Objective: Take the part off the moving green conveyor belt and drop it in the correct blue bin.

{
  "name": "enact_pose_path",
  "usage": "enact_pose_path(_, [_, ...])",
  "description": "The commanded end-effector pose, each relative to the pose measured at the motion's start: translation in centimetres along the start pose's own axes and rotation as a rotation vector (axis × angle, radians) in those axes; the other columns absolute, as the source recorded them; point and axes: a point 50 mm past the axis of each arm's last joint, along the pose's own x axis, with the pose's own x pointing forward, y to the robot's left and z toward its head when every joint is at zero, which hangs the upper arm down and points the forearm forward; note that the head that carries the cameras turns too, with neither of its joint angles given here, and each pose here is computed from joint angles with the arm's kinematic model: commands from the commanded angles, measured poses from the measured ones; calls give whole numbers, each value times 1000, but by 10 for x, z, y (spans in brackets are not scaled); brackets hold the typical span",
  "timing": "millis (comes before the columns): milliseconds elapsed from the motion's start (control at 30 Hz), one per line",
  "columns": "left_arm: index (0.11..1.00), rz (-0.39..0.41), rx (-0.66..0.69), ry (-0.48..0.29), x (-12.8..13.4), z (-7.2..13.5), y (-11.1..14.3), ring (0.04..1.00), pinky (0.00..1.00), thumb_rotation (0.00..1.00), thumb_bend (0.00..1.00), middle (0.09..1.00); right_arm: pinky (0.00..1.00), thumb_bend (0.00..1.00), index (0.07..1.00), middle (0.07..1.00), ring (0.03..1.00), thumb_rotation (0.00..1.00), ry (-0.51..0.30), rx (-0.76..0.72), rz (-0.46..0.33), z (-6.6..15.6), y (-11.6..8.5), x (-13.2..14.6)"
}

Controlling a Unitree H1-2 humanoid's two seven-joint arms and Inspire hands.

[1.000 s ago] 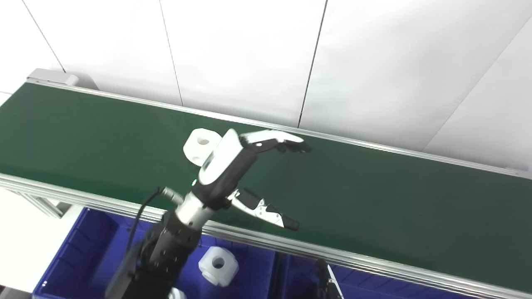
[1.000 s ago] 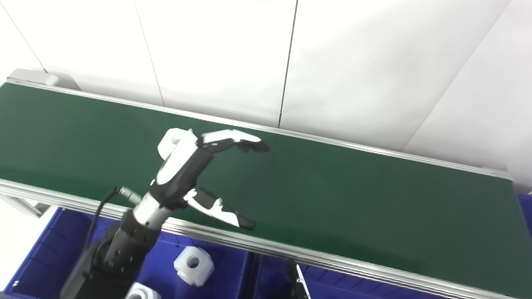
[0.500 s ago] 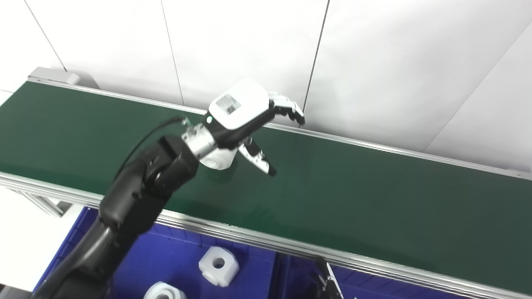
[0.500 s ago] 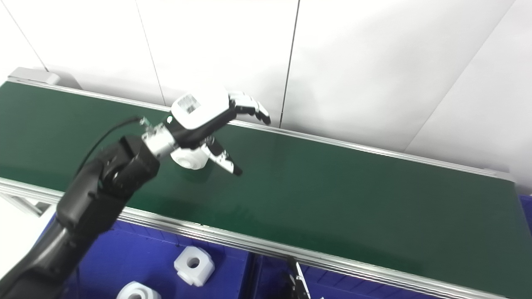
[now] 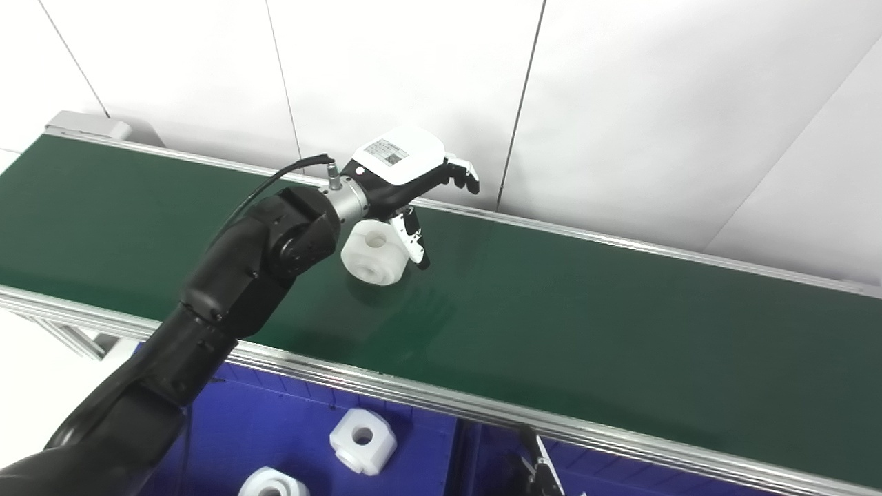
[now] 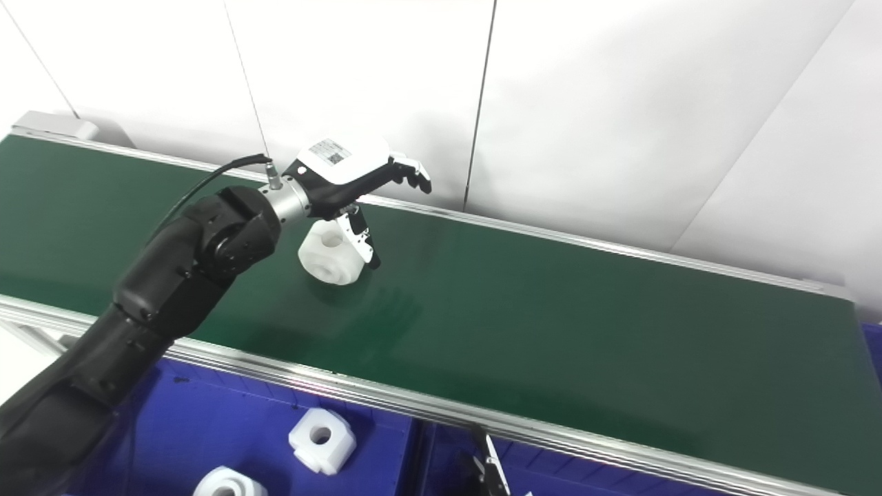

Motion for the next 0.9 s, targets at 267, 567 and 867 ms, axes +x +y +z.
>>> enact_pose_path(267, [827, -147, 64, 122, 11, -14, 11, 873, 815, 150, 1000, 878, 946, 944, 1000, 991, 910, 965, -57, 17, 0, 10, 5, 3])
enact_pose_path(567, [885, -339, 6, 198, 12, -11, -1, 924, 795, 212, 1000, 928, 924, 932, 1000, 988, 906, 968, -57, 16, 4, 11, 5, 1])
enact_pose_path(867, [827, -197, 86, 160, 12, -11, -19, 856, 817, 114, 999, 860, 919, 920, 1000, 984, 911, 973, -60, 16, 7, 13, 6, 0])
